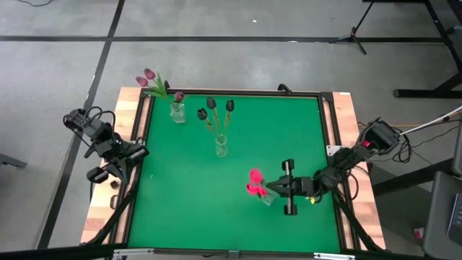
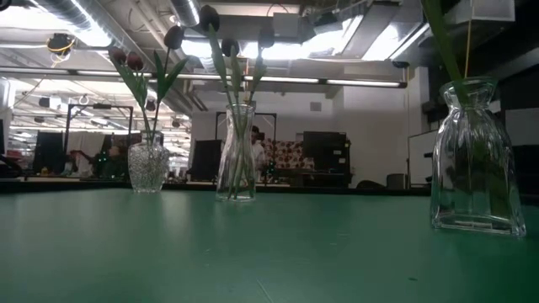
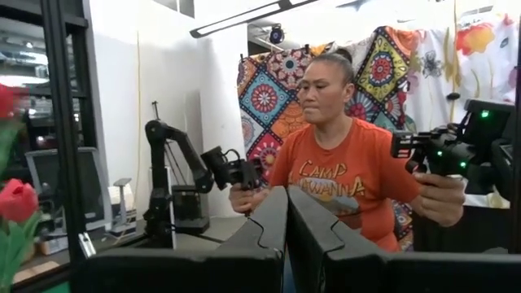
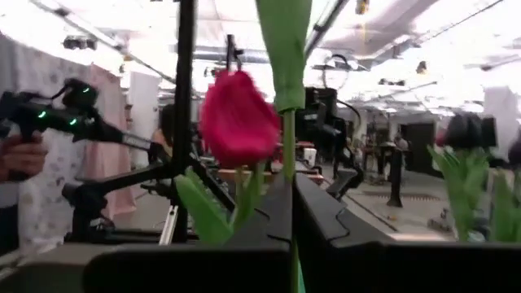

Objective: Sort flowers into vase by color
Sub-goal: Put the pink tulip into the bottom transparent vase

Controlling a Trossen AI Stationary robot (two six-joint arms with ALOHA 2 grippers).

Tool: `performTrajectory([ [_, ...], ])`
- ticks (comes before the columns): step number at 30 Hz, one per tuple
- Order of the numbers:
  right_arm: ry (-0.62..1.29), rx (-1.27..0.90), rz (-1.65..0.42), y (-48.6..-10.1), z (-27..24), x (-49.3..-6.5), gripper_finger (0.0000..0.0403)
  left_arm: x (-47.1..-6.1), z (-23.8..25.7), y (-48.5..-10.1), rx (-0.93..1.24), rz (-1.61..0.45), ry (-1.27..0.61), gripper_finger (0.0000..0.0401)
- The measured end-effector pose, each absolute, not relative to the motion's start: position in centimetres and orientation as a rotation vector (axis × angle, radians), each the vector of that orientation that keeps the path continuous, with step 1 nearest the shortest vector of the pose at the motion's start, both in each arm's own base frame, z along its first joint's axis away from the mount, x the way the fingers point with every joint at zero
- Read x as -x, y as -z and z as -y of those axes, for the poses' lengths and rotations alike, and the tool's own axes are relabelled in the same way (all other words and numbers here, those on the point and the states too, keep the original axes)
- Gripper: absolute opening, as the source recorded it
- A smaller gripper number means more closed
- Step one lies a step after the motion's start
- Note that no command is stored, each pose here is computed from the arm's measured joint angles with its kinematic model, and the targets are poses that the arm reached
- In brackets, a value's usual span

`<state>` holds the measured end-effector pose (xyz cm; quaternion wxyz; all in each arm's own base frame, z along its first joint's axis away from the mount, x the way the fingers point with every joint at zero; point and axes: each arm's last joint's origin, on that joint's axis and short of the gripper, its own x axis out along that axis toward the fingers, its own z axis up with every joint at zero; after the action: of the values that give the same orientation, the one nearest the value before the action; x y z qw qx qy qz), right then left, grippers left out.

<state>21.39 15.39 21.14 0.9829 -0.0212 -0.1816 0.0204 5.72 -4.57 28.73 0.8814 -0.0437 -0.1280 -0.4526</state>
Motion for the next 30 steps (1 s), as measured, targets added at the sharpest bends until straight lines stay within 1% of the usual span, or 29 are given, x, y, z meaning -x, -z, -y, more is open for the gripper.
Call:
performTrajectory([
  [6,-0.02,-0.006,0.32,-20.5,-16.2,-20.0,0.0,-5.7,4.6,-28.7,0.105,0.26,0.944,0.0],
  [9,-0.04,-0.013,0.318,-20.4,-16.7,-19.6,0.0,-5.7,4.6,-28.7,0.101,0.262,0.943,0.0],
  [20,-0.063,-0.022,0.339,-20.5,-15.6,-20.6,0.0,-5.7,4.6,-28.7,0.097,0.264,0.943,0.0],
  [30,-0.058,-0.038,0.299,-19.3,-15.5,-21.3,0.0,-5.7,4.6,-28.7,0.078,0.273,0.94,0.0],
])
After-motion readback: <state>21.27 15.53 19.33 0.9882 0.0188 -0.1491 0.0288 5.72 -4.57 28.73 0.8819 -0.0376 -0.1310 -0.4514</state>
